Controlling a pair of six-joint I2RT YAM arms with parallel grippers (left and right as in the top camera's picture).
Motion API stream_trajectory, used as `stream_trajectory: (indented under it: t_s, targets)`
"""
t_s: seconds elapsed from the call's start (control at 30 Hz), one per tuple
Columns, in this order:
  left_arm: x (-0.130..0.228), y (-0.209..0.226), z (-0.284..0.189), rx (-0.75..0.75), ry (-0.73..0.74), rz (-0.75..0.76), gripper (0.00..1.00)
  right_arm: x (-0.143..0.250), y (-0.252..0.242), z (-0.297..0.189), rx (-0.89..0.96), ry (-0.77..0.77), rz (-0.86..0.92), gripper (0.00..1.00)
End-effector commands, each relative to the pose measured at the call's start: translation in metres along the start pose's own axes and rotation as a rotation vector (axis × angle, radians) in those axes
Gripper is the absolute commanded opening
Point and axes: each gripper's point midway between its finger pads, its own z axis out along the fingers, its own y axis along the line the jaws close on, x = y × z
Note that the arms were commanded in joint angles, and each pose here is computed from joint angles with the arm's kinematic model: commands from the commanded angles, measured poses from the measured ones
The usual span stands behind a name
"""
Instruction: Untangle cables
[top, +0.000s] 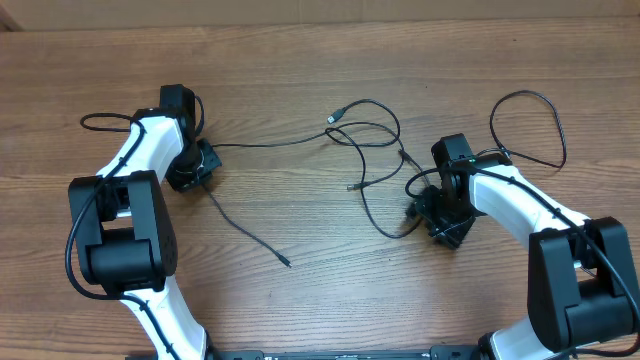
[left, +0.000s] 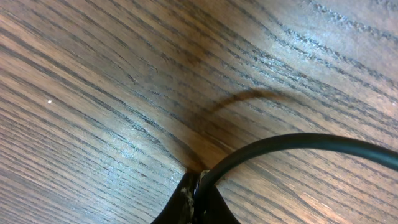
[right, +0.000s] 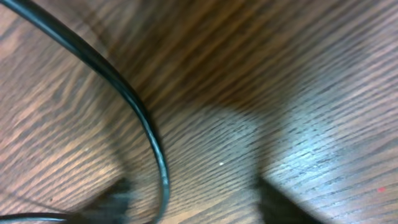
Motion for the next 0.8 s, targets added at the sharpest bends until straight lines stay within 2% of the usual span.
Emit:
stream_trajectory:
  t_s: [0.0, 0.1, 0.27, 0.43, 0.6, 0.77]
  targets:
    - [0.017, 0.006, 0.025, -0.040, 0.059, -0.001, 0.04, -0.001, -0.003, 0.000, 0.016, -0.006, -0.071, 1.00]
    - [0.018, 0.006, 0.026, -0.040, 0.060, -0.001, 0.04, -0.004, 0.005, -0.016, 0.015, -0.003, -0.088, 1.00]
    - [0.016, 0.005, 0.026, -0.037, 0.054, -0.001, 0.05, -0.012, 0.032, -0.062, -0.014, -0.033, -0.231, 0.99]
    - [0.016, 0.005, 0.026, -0.037, 0.054, -0.002, 0.04, -0.004, 0.087, -0.106, -0.146, -0.084, -0.470, 0.96]
    - [0.016, 0.005, 0.026, -0.037, 0.055, -0.001, 0.05, 0.009, 0.140, -0.099, -0.256, -0.197, -0.660, 0.96]
    - [0.017, 0.006, 0.026, -0.038, 0.057, -0.001, 0.05, 0.002, 0.168, -0.080, -0.242, -0.409, -0.739, 0.97]
